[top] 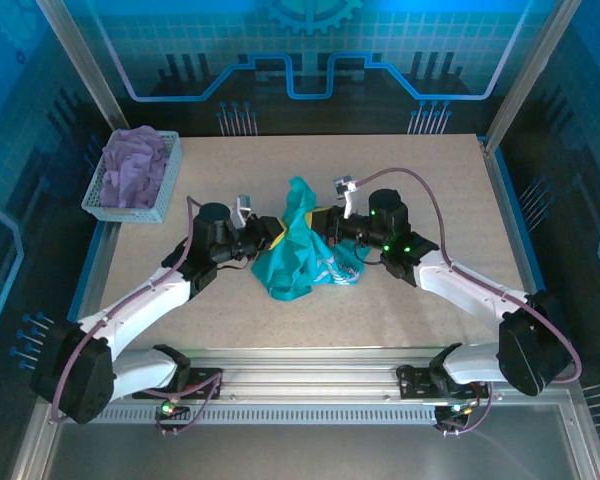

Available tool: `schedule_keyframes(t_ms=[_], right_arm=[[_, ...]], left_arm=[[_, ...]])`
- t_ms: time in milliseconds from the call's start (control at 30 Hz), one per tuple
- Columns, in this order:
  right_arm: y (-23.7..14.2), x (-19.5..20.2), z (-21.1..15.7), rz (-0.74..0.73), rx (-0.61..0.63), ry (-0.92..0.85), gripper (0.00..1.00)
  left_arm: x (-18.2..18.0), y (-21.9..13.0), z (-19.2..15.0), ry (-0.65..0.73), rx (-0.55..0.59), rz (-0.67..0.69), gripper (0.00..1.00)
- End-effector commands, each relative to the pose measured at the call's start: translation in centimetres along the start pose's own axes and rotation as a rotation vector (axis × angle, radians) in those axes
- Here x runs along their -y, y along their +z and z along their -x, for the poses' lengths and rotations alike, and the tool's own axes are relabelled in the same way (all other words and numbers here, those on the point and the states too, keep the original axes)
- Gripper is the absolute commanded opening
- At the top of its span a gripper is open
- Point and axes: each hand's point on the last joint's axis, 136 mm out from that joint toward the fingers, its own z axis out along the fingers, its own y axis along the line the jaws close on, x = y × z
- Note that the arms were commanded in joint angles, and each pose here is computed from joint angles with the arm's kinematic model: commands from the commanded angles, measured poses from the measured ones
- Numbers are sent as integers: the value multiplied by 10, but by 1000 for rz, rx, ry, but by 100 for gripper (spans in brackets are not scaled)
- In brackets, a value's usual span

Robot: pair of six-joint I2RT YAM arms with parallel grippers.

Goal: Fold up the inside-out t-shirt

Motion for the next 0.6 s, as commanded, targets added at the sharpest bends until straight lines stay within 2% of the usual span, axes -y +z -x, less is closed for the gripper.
schedule_keyframes(t_ms=[0,100,233,333,367,467,567], right_arm=[[-2,-6,12,11,51,-19,0],[-5,-1,11,-16,53,-27,0],[-11,12,2,-84,41,-37,0],[-13,22,-19,-161,-9,-79,0],[-13,21,-28,-176,-35,-107,2],[-13,13,-51,-188,-142,-187,19],[-33,32,-50,-298,-168,-230,34]], left_arm=[[13,2,-3,31,-19,-48,11],[14,-1,1,50,-5,-46,0],[12,-14,14,100,57,-19,0],[19,-32,24,212,126,10,0],[21,-39,29,255,152,29,0],[31,-66,46,378,240,92,0],[40,-100,62,472,337,167,0]])
